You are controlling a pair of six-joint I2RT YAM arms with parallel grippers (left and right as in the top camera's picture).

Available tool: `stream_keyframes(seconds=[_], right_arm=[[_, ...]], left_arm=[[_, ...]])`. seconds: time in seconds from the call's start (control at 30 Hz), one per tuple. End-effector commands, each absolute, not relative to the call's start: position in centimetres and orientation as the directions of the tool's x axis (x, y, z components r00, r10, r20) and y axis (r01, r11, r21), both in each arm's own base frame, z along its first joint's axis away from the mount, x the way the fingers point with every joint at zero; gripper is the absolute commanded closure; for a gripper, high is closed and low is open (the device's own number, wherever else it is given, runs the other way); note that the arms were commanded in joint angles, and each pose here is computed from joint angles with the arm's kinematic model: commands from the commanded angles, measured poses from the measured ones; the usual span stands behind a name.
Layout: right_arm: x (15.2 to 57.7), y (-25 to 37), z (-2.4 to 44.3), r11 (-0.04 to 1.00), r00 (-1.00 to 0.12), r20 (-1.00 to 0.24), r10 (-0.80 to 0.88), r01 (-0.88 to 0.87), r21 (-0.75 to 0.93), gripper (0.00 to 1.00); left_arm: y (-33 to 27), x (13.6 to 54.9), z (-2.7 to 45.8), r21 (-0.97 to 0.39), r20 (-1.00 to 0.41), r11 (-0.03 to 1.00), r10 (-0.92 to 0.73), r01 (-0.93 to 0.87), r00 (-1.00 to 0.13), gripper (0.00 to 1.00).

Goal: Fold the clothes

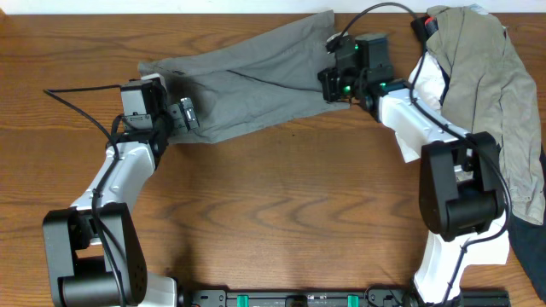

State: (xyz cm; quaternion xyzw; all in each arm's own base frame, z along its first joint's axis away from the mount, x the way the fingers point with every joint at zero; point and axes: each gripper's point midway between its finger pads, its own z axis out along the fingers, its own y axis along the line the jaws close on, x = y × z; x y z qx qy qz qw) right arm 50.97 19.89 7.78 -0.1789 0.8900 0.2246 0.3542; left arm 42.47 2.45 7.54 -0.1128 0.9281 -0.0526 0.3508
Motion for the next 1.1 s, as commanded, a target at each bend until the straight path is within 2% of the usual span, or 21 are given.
stream_keyframes(seconds=[0.0, 0.17, 0.37, 0.6, 0.73, 0.97, 1.07], right_arm=[[50.4, 20.7, 5.2, 0.824, -0.7, -0.684, -0.206, -0.501, 0.264, 0.99], [50.1, 20.4, 2.3, 0.832, -0.736, -0.641, -0.218, -0.483, 0.272, 0.99], [49.3, 19.9, 1.4, 0.839, -0.767, -0.602, -0.222, -0.465, 0.282, 0.99], [44.8, 16.8, -1.8, 0.886, -0.899, -0.373, -0.23, -0.352, 0.303, 0.99], [43.1, 14.1, -2.5, 0.919, -0.965, -0.239, -0.111, -0.191, 0.345, 0.99], [40.2, 9.6, -1.7, 0.899, -0.997, -0.033, 0.072, 0.051, 0.436, 0.99], [39.3, 8.2, -0.7, 0.898, -0.997, -0.004, 0.077, 0.067, 0.435, 0.99]], left_arm=[[2.3, 42.8, 8.0, -0.164, -0.651, 0.977, -0.213, -0.139, -0.729, 0.01], [0.6, 42.4, 8.0, -0.202, -0.634, 0.975, -0.201, -0.091, -0.747, 0.01], [-1.4, 42.0, 9.7, -0.202, -0.652, 0.979, -0.165, -0.04, -0.74, 0.01], [-4.3, 39.6, 13.5, -0.202, -0.675, 0.979, -0.113, 0.036, -0.729, 0.02], [-5.1, 38.7, 15.4, -0.203, -0.697, 0.977, -0.098, 0.064, -0.711, 0.02], [-5.2, 38.2, 15.3, -0.2, -0.686, 0.978, -0.093, 0.064, -0.722, 0.02], [-4.6, 38.7, 15.0, -0.173, -0.693, 0.984, -0.094, 0.038, -0.714, 0.02]])
